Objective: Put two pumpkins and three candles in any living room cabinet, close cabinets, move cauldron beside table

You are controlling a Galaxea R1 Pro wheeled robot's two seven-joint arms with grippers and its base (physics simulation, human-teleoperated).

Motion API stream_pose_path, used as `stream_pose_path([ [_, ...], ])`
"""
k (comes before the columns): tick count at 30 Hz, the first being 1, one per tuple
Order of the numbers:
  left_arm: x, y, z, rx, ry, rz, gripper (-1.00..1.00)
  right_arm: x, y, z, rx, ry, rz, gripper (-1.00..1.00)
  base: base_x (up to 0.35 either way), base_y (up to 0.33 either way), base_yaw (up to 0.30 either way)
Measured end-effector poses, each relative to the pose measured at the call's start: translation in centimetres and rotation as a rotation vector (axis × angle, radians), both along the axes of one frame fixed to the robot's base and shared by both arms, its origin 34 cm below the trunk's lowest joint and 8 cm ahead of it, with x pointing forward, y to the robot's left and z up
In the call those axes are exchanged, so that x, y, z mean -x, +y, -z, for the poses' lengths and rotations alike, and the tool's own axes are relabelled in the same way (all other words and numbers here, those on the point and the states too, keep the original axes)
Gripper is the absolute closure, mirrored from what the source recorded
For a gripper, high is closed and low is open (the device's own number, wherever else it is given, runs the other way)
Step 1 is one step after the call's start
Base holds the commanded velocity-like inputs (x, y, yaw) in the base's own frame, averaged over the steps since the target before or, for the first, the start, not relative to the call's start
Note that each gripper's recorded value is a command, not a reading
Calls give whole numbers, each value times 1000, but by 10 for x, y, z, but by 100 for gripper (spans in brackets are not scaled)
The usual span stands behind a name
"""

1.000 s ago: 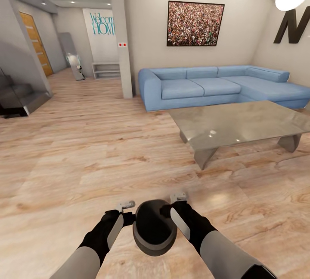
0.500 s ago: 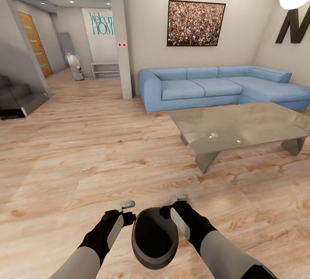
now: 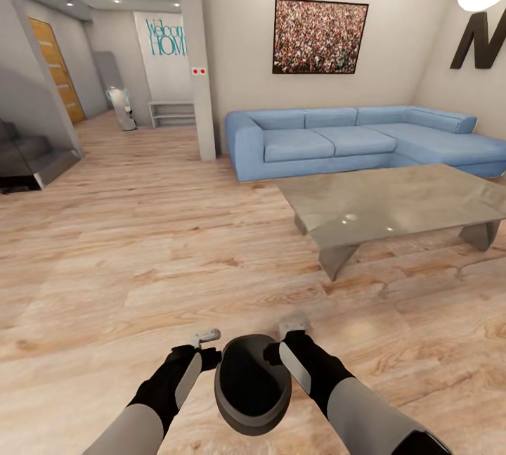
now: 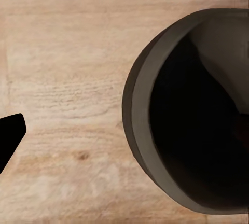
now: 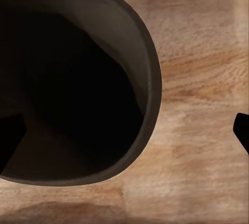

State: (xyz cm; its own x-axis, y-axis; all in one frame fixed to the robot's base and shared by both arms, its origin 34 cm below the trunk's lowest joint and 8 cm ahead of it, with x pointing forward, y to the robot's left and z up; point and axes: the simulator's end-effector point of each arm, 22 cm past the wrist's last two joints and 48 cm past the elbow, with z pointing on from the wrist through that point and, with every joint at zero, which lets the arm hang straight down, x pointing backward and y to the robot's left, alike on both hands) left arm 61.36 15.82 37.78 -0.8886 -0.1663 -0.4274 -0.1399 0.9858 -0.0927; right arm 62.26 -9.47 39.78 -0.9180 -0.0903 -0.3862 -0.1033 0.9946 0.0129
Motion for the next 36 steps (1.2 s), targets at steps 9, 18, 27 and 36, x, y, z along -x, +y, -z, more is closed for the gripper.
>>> stream_pose_path([
  [9, 9, -3, 25, -10, -5, 13, -100, 2, -1, 19, -2, -9, 7, -100, 0, 0, 0],
  [18, 13, -4, 45, -15, -7, 22, -100, 6, -1, 38, -5, -13, 11, -100, 0, 0, 0],
  [27, 16, -4, 51, -16, -5, 24, -100, 0, 0, 39, -13, -53, 22, -100, 0, 0, 0],
  [36, 20, -5, 60, -16, 2, 25, -100, -5, 2, 43, -23, -87, 29, -100, 0, 0, 0],
])
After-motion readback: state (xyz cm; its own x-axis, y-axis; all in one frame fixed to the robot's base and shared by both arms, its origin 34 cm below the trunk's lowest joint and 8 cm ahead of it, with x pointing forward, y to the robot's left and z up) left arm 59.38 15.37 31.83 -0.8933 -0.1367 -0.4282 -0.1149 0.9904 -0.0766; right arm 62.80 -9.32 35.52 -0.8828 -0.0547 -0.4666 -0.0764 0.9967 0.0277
